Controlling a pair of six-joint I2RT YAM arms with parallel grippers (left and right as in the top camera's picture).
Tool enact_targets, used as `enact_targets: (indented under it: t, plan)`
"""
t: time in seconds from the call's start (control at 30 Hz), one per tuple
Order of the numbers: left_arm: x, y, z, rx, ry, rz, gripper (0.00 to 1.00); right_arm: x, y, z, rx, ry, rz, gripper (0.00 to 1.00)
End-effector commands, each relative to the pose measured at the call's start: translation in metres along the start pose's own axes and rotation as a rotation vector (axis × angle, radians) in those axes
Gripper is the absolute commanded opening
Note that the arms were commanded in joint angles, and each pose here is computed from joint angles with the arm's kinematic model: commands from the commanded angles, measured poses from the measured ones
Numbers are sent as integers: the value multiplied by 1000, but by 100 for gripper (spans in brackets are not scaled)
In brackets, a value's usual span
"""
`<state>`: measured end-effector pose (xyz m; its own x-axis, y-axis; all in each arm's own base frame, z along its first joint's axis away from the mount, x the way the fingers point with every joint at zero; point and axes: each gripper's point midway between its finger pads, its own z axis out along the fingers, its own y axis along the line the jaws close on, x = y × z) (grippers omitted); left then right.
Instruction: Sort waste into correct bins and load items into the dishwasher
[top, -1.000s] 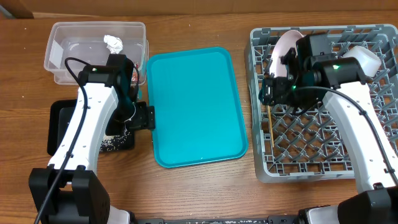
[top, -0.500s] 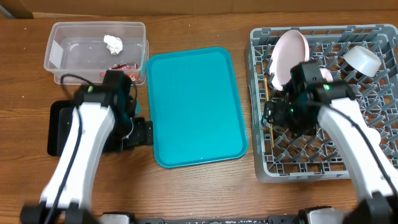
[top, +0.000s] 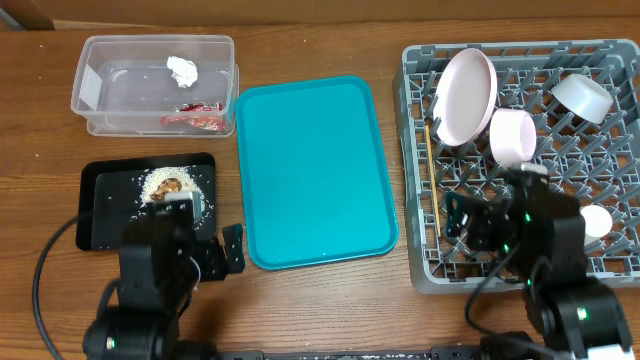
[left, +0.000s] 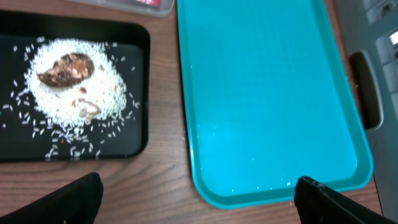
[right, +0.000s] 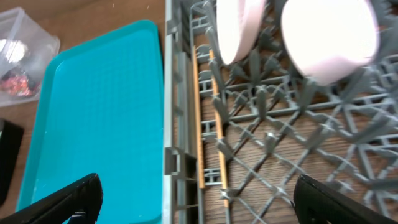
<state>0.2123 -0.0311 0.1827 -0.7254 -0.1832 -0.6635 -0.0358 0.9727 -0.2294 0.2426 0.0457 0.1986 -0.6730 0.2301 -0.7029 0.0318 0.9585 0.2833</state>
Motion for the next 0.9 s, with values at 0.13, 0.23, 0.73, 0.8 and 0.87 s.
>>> enact_targets:
  t: [0.13, 0.23, 0.73, 0.8, 0.87]
  plan:
    - [6, 2, 5, 8, -32, -18, 100, -1, -10, -5, 44, -48, 3, 100]
    - [12, 4, 6, 1, -7, -21, 100, 1, -11, -3, 48, -36, 4, 100]
    - [17, 5, 6, -4, 15, -23, 100, 7, -14, 10, 68, 23, 6, 100]
    - [17, 5, 6, -4, 15, -23, 100, 8, -15, 12, 71, 30, 6, 100]
    - [17, 5, 6, -4, 15, -23, 100, 8, -14, 9, 66, 21, 4, 100]
